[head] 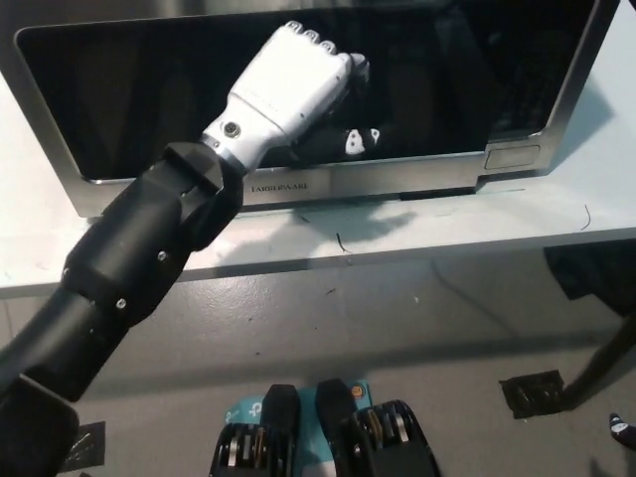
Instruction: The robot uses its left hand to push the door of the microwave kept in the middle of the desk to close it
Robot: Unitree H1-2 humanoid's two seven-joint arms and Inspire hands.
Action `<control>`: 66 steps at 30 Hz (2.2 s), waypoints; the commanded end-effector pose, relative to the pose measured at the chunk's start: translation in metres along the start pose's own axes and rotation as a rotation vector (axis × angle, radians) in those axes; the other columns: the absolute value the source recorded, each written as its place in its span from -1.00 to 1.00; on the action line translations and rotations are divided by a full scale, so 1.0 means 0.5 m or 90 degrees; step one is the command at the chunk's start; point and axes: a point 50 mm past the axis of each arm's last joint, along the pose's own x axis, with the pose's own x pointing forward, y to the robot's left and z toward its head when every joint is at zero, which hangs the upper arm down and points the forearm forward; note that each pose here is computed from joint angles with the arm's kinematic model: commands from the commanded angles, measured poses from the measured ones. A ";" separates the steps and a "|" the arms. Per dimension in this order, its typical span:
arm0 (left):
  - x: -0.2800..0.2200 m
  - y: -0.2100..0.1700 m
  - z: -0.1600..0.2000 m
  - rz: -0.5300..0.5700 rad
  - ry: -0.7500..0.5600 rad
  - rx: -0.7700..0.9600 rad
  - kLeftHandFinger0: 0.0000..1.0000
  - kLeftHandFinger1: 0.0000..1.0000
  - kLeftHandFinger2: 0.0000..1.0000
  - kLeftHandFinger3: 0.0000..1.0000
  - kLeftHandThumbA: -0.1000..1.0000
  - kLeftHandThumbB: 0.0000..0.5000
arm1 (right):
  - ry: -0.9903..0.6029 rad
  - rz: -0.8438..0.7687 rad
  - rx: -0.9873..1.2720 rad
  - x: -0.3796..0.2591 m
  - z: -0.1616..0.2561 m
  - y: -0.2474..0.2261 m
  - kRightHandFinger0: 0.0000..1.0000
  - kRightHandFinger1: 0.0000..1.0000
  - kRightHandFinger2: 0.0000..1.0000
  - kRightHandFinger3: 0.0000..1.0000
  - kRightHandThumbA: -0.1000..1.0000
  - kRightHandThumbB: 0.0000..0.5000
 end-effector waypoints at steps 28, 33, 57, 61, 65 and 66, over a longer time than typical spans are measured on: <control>0.021 0.076 -0.098 0.067 0.098 0.131 -1.00 -1.00 -0.88 -0.35 1.00 1.00 | -0.005 0.002 0.001 -0.009 -0.016 0.012 1.00 1.00 1.00 1.00 0.23 -1.00; -0.111 0.087 0.016 0.174 0.053 0.050 -0.28 -0.35 -0.21 0.11 0.05 0.39 | -0.005 0.002 0.001 -0.009 -0.016 0.012 1.00 1.00 1.00 1.00 0.23 -1.00; -0.548 -0.002 0.073 0.031 0.294 -0.054 1.00 1.00 1.00 1.00 1.00 -0.44 | -0.021 -0.013 0.002 0.008 0.020 -0.017 1.00 1.00 1.00 1.00 0.23 -1.00; -0.625 -0.115 0.068 -0.051 0.429 -0.140 1.00 1.00 1.00 1.00 1.00 0.45 | -0.028 -0.015 0.006 0.014 0.033 -0.020 1.00 1.00 1.00 1.00 0.23 -1.00; -0.675 -0.190 0.074 -0.114 0.485 -0.182 1.00 1.00 1.00 1.00 1.00 0.91 | -0.030 -0.015 0.010 0.016 0.037 -0.018 1.00 1.00 1.00 1.00 0.23 -1.00; -0.679 -0.196 0.075 -0.115 0.485 -0.181 1.00 1.00 1.00 1.00 1.00 0.91 | -0.030 -0.015 0.011 0.016 0.038 -0.018 1.00 1.00 1.00 1.00 0.23 -1.00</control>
